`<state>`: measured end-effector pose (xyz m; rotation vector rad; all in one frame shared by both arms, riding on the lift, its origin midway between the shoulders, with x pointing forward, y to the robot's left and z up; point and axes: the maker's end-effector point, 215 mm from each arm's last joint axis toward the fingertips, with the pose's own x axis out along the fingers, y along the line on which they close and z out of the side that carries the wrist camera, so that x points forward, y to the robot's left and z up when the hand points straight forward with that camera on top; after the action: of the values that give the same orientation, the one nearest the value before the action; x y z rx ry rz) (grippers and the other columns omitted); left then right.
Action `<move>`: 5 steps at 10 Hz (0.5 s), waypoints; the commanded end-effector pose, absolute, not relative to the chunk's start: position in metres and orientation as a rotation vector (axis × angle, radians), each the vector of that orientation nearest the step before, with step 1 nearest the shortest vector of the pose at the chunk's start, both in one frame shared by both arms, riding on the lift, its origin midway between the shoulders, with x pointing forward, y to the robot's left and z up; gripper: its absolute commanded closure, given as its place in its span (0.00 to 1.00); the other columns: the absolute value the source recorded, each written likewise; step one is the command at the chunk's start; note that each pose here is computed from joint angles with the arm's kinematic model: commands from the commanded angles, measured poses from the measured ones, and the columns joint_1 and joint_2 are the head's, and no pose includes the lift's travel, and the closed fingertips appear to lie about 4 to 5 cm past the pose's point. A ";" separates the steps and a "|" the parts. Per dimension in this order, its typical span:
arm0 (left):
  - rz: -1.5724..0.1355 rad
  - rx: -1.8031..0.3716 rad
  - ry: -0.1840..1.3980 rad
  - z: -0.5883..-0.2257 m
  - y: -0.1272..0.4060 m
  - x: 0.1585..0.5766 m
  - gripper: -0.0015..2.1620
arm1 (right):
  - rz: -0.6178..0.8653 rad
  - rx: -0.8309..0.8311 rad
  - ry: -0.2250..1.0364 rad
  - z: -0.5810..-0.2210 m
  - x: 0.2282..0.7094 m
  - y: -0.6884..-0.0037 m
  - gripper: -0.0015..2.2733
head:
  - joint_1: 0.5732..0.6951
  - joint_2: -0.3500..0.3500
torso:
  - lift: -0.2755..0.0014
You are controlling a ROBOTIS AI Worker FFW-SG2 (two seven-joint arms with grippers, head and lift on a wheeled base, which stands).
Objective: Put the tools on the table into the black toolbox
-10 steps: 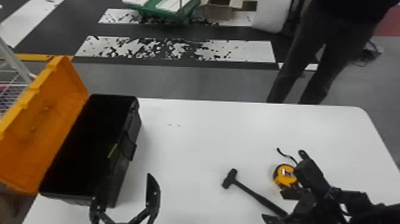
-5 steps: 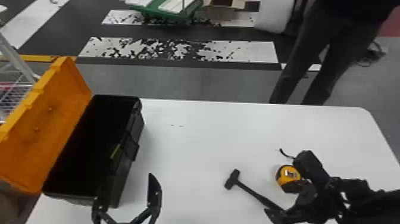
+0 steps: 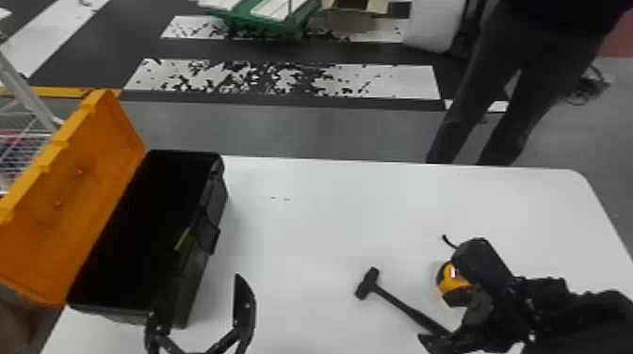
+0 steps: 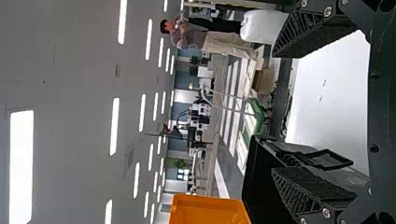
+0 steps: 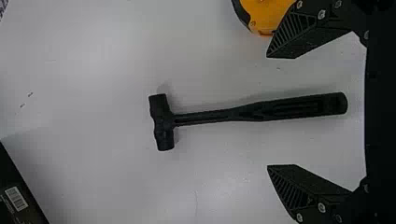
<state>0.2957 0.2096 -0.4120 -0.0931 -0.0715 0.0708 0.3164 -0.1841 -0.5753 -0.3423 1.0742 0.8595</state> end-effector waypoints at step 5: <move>0.074 -0.095 -0.073 -0.412 0.211 0.296 0.06 | 0.890 -0.360 1.119 -0.593 0.312 -0.179 0.15 | 1.00 0.59 | 0.85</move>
<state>0.2959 0.2110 -0.4115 -0.0948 -0.0733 0.0738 0.3116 -0.1788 -0.5917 -0.3590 1.1166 0.8867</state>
